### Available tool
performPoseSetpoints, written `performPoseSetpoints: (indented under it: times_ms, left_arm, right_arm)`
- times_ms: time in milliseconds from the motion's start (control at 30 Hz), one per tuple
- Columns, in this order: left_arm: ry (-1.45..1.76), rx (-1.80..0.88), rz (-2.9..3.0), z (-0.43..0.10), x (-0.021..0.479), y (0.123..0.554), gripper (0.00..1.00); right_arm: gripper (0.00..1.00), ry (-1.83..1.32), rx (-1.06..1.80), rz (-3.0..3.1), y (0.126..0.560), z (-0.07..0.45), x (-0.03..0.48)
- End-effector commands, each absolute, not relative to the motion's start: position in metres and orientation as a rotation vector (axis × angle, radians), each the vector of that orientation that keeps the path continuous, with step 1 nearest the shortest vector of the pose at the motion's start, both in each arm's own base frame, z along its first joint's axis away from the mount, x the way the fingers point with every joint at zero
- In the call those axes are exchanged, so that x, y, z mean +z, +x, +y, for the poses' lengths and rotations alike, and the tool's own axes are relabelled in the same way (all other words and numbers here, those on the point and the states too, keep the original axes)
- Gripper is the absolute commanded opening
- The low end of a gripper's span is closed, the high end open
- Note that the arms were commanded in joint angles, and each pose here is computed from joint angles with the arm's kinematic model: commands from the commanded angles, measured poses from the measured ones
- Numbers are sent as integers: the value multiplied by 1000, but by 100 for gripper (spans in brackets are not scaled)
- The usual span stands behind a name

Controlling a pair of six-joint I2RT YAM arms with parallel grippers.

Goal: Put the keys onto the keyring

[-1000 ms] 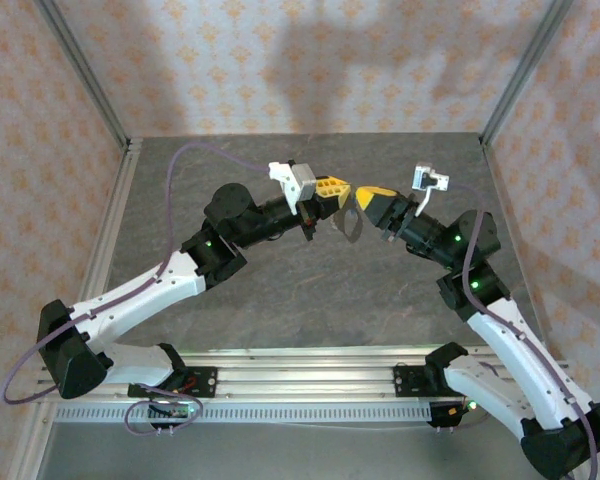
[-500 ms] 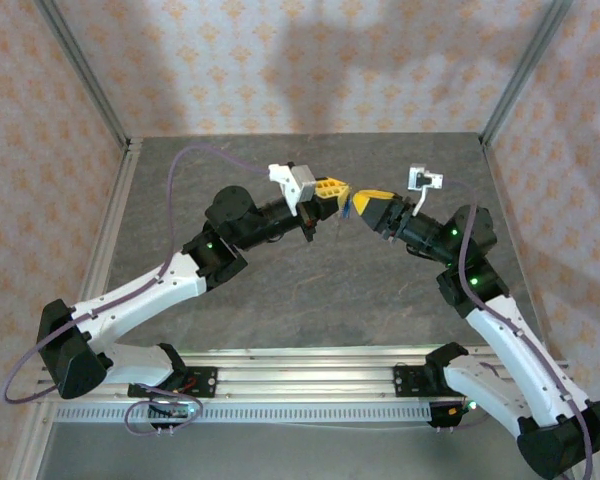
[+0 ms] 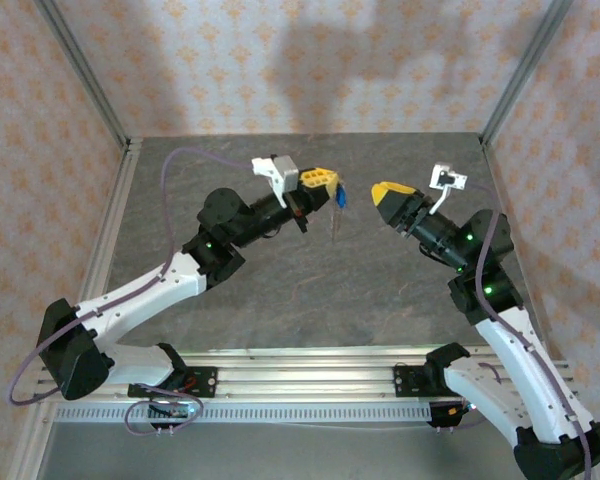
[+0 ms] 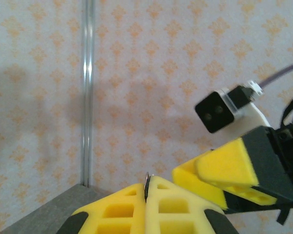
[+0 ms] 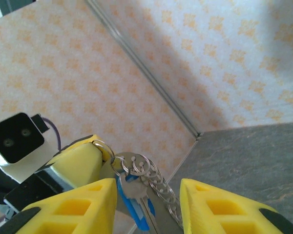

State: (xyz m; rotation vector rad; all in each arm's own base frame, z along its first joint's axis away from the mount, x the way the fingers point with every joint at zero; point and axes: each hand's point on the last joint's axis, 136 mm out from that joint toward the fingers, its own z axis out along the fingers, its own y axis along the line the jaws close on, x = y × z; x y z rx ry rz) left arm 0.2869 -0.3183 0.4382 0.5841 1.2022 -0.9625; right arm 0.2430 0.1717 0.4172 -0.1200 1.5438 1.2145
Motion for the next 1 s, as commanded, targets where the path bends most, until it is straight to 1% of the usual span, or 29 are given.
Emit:
performPoseSetpoints:
  times_ms: [0,333,467,567,667,833,967]
  left_arm:
    - [501,-1074,1140,-306,454,293,0]
    - [384,-1211,1194,-288,439,328,0]
    - [375,-1239,1224,-288,433,339,0]
    - [356,-1311,1245,-290,431,346,0]
    - [345,-1346,1264,-292,427,354,0]
    - [334,-1419,1288,-299,425,361,0]
    - [312,-1471,1290,-302,426,366,0]
  right_arm:
    - [38,-38,1175,1482,252,159,438]
    - [38,53,1188,1477,289,163,439]
    - [39,53,1219,1482,302,171,437]
    - [39,42,1231,1488,309,176,436]
    - [41,30,1236,1497,317,181,436]
    - [47,-16,1280,1500,327,194,438]
    - [47,-14,1314,1487,336,199,437]
